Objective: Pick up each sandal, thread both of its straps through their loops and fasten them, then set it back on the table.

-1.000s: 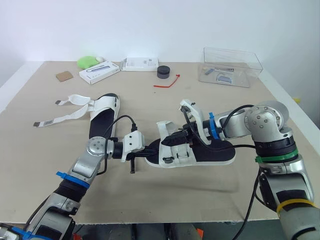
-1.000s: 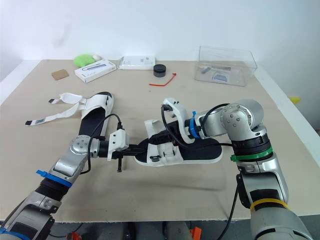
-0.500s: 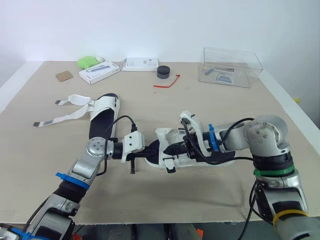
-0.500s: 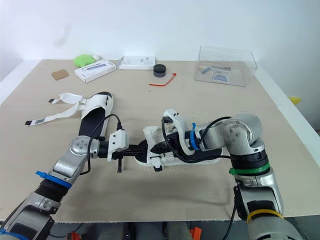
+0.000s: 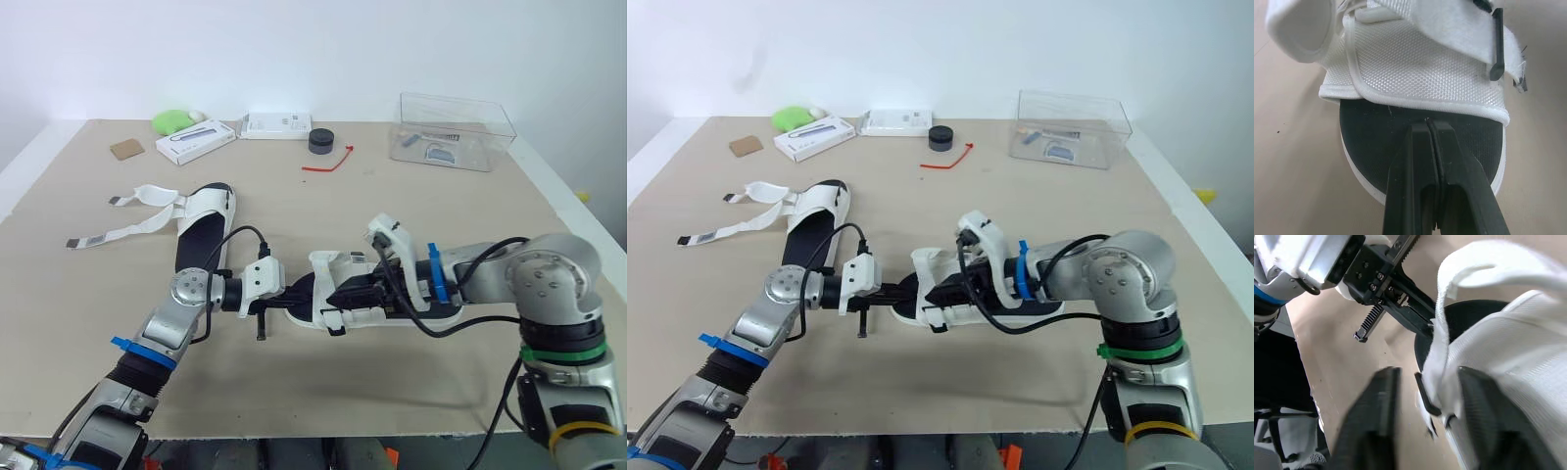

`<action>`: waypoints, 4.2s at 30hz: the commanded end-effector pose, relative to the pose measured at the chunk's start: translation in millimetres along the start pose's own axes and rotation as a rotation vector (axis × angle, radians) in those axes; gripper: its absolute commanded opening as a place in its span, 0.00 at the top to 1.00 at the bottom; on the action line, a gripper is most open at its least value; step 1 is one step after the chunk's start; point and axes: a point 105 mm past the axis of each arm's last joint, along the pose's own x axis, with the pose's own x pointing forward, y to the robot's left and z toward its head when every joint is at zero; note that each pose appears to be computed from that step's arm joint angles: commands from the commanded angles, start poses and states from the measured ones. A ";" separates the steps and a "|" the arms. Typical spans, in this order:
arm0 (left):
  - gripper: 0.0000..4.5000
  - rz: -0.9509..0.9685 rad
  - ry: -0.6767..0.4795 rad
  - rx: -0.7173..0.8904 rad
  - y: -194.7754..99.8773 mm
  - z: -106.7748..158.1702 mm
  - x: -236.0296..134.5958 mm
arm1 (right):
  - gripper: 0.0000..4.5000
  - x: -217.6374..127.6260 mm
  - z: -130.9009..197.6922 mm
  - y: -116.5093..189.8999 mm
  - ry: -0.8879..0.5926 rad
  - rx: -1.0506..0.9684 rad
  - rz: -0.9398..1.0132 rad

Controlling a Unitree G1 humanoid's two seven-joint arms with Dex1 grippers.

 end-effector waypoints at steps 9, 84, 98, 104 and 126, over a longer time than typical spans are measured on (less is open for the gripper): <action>1.00 -0.043 0.074 -0.049 -8.1 -20.5 2.7 | 0.24 -16.1 -39.7 35.2 0.038 0.041 0.236; 1.00 -0.065 0.104 0.020 3.5 -24.4 0.0 | 0.01 4.6 -59.7 5.3 -0.067 -2.102 0.240; 1.00 -0.055 0.103 0.005 0.4 -24.5 -0.3 | 0.01 16.1 -52.8 16.7 -0.156 -2.186 0.302; 1.00 -0.052 0.106 0.000 0.1 -25.6 -0.8 | 0.06 17.7 -56.3 14.7 -0.130 -2.157 0.316; 1.00 -0.051 0.100 -0.009 -3.6 -26.6 1.9 | 0.99 11.4 42.2 8.9 -0.459 -0.716 0.085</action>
